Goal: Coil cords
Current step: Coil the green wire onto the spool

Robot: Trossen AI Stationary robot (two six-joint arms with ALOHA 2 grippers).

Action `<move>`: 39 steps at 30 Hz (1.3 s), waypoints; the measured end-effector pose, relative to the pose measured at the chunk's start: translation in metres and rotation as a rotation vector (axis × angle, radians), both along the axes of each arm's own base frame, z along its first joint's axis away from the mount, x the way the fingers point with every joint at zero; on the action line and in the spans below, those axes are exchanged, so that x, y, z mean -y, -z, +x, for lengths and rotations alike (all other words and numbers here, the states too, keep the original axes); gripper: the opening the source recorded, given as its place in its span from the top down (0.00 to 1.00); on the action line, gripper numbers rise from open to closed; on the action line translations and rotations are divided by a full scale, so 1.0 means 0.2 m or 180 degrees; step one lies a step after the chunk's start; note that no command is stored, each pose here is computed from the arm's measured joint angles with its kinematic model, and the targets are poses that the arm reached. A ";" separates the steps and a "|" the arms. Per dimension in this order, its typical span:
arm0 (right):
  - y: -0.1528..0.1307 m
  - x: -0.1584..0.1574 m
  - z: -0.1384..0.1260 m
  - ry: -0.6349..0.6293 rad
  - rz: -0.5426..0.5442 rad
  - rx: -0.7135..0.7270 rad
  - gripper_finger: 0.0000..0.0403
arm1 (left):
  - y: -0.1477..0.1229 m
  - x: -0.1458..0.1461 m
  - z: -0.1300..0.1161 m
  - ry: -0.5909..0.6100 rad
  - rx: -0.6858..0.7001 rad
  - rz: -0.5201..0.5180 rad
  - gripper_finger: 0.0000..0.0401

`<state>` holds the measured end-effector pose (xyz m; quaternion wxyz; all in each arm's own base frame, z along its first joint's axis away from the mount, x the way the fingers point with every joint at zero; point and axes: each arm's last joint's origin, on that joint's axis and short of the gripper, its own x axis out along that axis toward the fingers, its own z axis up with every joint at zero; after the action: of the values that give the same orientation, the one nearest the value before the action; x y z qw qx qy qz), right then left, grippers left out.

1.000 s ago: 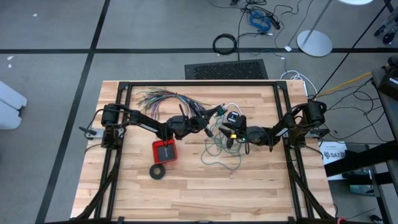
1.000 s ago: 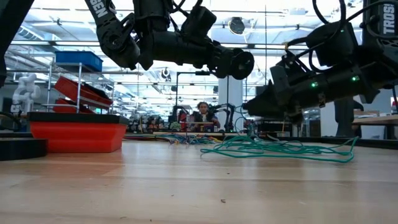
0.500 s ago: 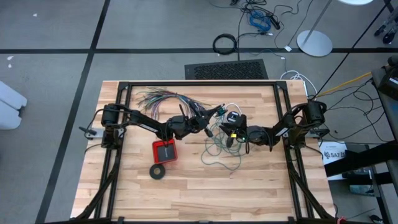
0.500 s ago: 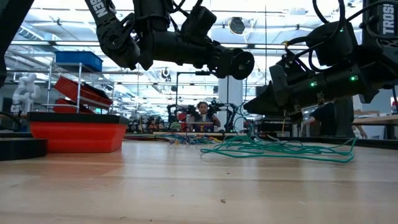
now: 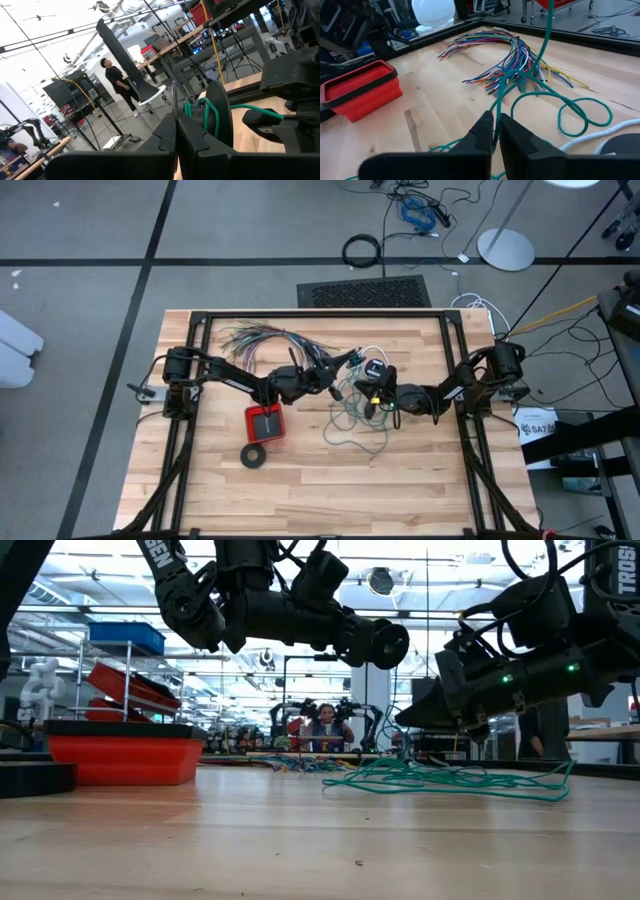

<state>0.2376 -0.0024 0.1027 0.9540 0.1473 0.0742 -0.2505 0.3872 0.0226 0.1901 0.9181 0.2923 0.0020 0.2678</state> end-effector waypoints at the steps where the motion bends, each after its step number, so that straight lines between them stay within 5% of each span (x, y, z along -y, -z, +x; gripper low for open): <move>1: 0.00 0.00 0.00 0.0001 0.0000 0.0000 0.97 | 0.00 0.00 0.00 0.0000 0.0000 0.0000 1.00; 12: -0.01 0.00 0.01 -0.0029 0.0005 0.0015 1.00 | 0.00 0.00 0.00 0.0010 -0.0014 0.0001 1.00; 24: -0.09 -0.04 0.23 -0.0230 0.0041 -0.0166 1.00 | 0.05 -0.04 0.00 -0.0039 -0.0345 0.0007 1.00; 39: -0.33 -0.09 0.16 -0.0384 -0.0103 -0.0286 1.00 | 0.08 -0.08 0.00 -0.0071 -0.0528 -0.0009 1.00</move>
<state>0.2706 0.0158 0.1695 0.9653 0.1157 0.1216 -0.2001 0.3876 0.0385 0.1746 0.9121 0.3122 0.0816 0.2529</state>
